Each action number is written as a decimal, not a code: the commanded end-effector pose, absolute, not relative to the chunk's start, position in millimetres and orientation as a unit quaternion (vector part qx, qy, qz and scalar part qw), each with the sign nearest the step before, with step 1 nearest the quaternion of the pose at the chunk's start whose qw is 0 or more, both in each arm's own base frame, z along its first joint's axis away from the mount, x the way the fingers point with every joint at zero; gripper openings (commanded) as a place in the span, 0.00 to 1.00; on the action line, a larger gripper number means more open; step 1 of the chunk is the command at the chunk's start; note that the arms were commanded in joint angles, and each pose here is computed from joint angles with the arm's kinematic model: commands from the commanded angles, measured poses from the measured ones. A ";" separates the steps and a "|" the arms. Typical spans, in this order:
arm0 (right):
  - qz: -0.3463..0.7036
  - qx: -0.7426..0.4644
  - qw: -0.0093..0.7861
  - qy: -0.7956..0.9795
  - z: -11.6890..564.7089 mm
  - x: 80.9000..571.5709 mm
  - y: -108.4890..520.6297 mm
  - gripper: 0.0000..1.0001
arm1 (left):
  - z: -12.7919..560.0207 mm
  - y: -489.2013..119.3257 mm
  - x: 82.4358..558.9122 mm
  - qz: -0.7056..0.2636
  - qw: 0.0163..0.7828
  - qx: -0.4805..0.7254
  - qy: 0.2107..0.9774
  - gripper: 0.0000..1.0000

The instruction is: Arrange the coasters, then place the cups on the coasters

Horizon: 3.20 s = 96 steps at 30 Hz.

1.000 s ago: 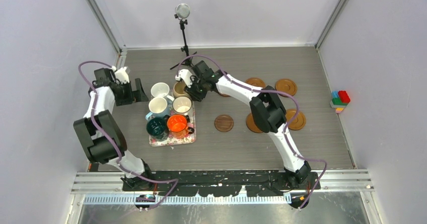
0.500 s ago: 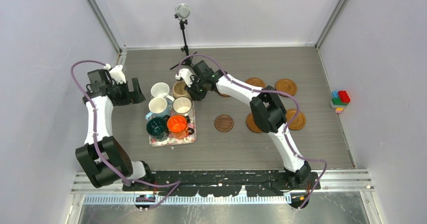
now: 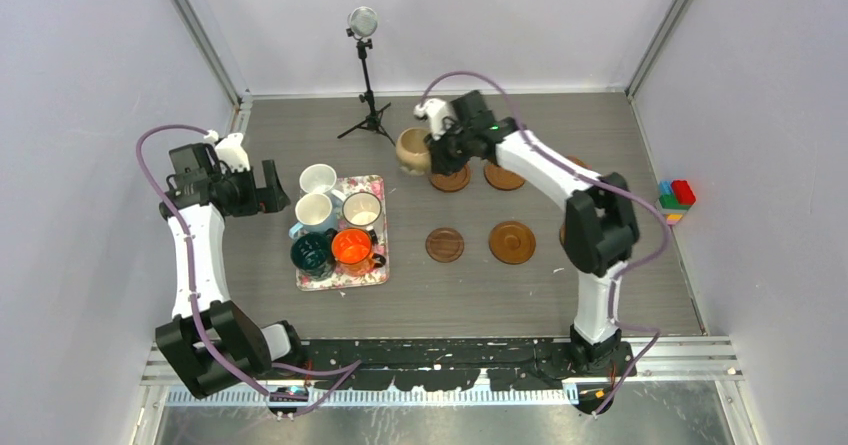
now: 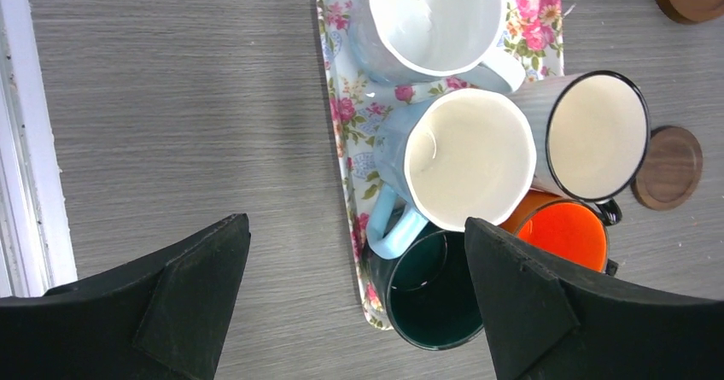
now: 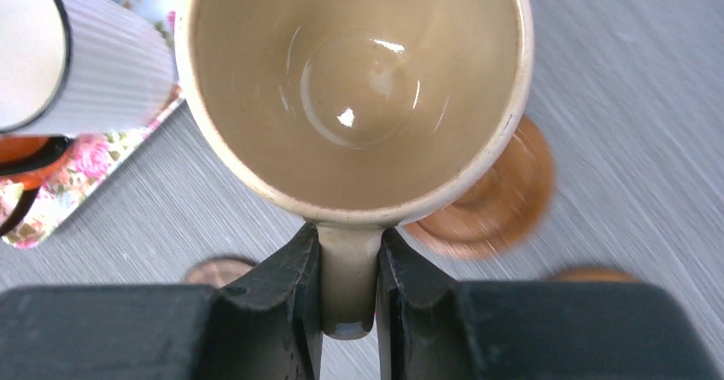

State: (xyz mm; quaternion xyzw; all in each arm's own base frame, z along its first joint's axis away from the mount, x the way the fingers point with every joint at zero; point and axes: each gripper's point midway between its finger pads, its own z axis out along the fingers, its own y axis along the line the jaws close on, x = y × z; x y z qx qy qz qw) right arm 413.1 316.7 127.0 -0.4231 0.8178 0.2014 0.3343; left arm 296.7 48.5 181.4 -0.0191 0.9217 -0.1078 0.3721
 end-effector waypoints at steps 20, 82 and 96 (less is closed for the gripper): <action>0.076 -0.203 0.440 0.871 162.6 421.4 -38.4 0.00 | 195.6 14.3 287.7 -0.195 0.369 0.034 0.908 1.00; 0.076 -0.233 0.392 0.887 140.2 396.3 -71.3 0.75 | 179.3 21.7 289.5 -0.186 0.345 0.020 0.920 1.00; 0.140 -0.261 0.417 0.859 224.1 393.5 113.9 0.75 | 173.2 20.0 287.9 -0.189 0.338 0.023 0.922 1.00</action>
